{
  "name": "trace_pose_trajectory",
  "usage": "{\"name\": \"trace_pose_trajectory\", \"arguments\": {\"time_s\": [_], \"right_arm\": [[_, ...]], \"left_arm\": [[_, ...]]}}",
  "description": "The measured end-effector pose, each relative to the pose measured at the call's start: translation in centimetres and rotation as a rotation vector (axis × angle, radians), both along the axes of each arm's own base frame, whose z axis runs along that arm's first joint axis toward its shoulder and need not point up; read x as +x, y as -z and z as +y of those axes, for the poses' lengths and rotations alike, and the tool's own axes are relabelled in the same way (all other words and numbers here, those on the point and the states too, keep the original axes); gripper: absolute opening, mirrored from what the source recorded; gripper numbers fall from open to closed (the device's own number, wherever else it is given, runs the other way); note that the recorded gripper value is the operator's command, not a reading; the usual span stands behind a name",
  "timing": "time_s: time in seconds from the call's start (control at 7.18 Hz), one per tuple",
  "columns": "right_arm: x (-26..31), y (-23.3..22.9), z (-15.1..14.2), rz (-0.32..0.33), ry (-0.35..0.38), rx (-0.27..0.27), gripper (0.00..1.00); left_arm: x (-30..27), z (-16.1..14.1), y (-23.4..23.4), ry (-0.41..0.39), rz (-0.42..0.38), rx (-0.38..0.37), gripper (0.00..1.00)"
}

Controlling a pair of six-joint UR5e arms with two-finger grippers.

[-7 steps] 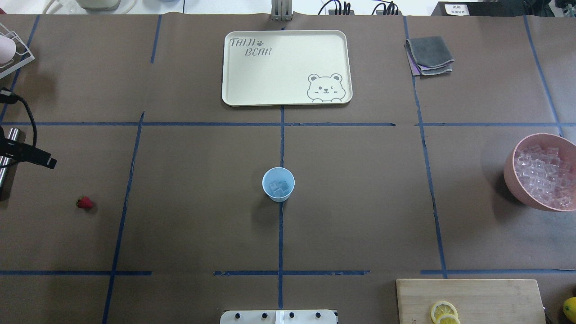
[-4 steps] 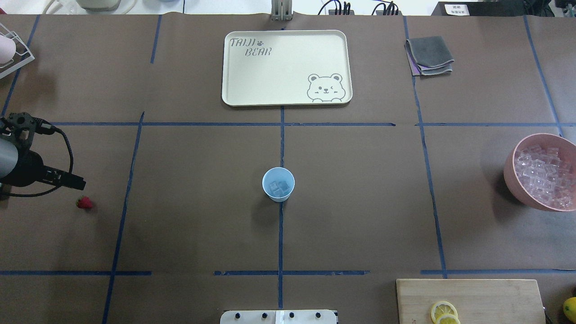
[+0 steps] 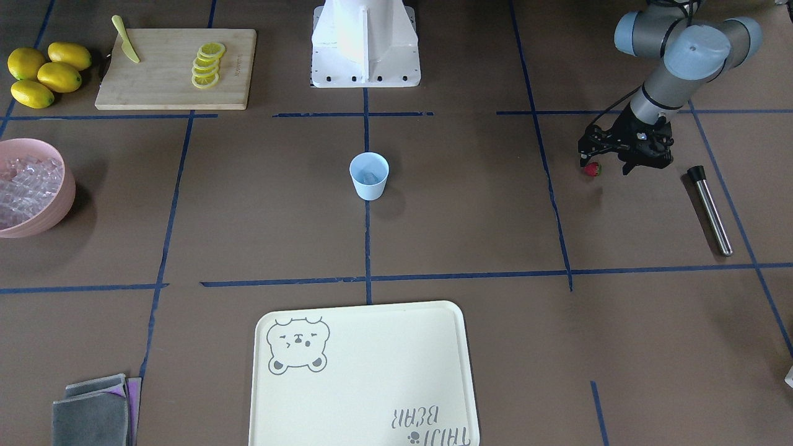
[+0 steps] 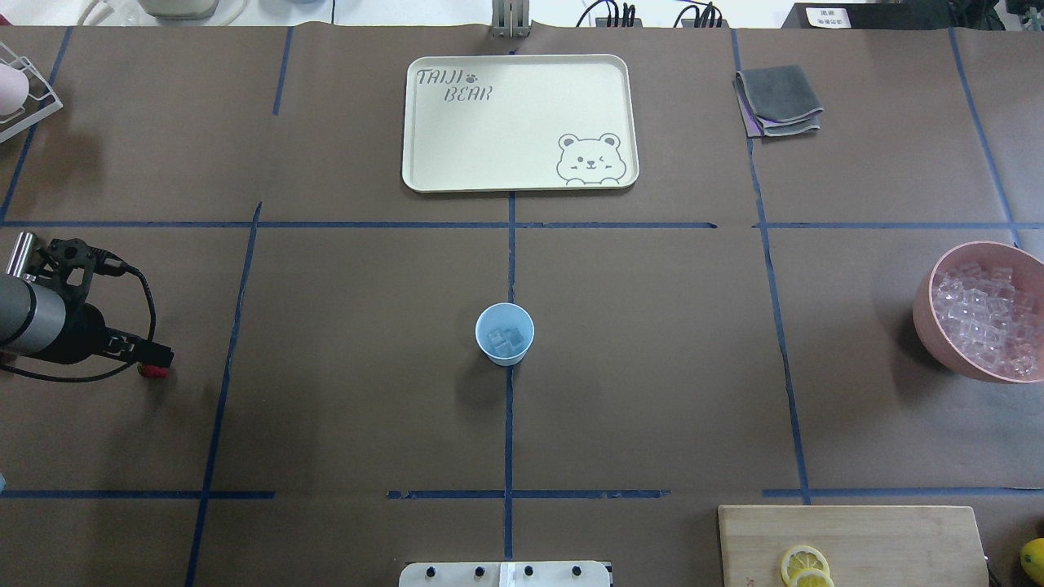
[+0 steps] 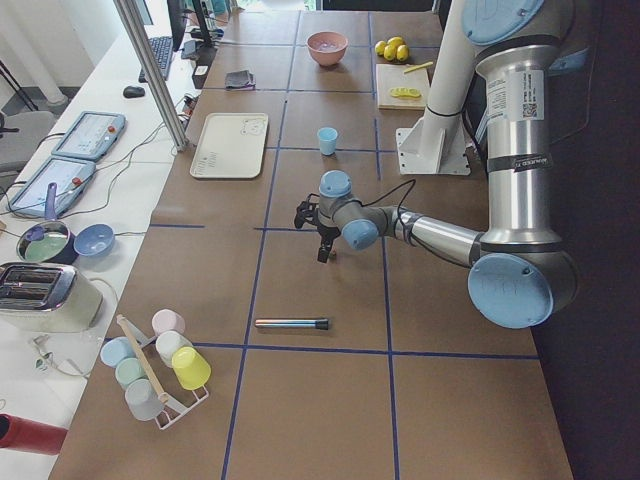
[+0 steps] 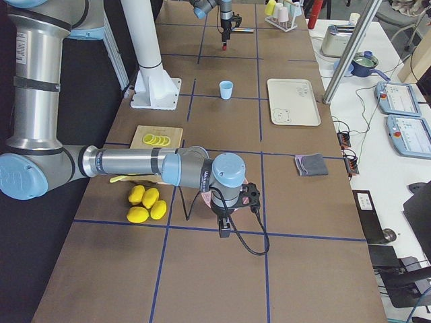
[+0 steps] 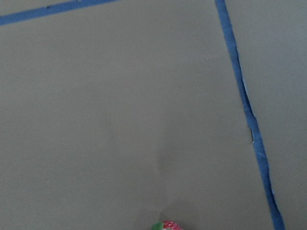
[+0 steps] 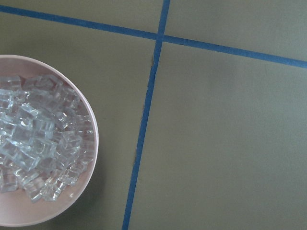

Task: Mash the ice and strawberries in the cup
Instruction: 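Move the left gripper down toward the red strawberry, then close the left gripper on the red strawberry and lift it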

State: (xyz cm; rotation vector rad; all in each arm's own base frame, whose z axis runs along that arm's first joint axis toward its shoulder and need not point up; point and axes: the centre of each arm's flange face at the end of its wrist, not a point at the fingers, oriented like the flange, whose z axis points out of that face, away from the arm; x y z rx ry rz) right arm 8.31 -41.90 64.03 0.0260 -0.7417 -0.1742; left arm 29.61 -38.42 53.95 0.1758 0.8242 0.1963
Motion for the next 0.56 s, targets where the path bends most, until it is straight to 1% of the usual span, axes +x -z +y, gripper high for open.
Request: {"name": "trace_pose_trajectory", "arguments": {"time_s": [0.14,0.28,0.42,0.56], "right_arm": [[0.02,0.0,0.0,0.0,-0.001,0.0,1.0],[0.04,0.0,0.01,0.0,-0.001,0.0,1.0],[0.03,-0.01,0.01,0.0,-0.001,0.0,1.0],[0.03,-0.01,0.01,0.0,-0.001,0.0,1.0]], "left_arm": [[0.27,0.08,-0.96,-0.003,0.002,-0.001,1.0],[0.41,0.16,-1.35,-0.006,0.005,-0.002,0.97],[0.52,0.25,-1.45,-0.009,0.007,-0.004,0.9],[0.64,0.35,-1.37,-0.013,0.009,-0.003,0.79]]}}
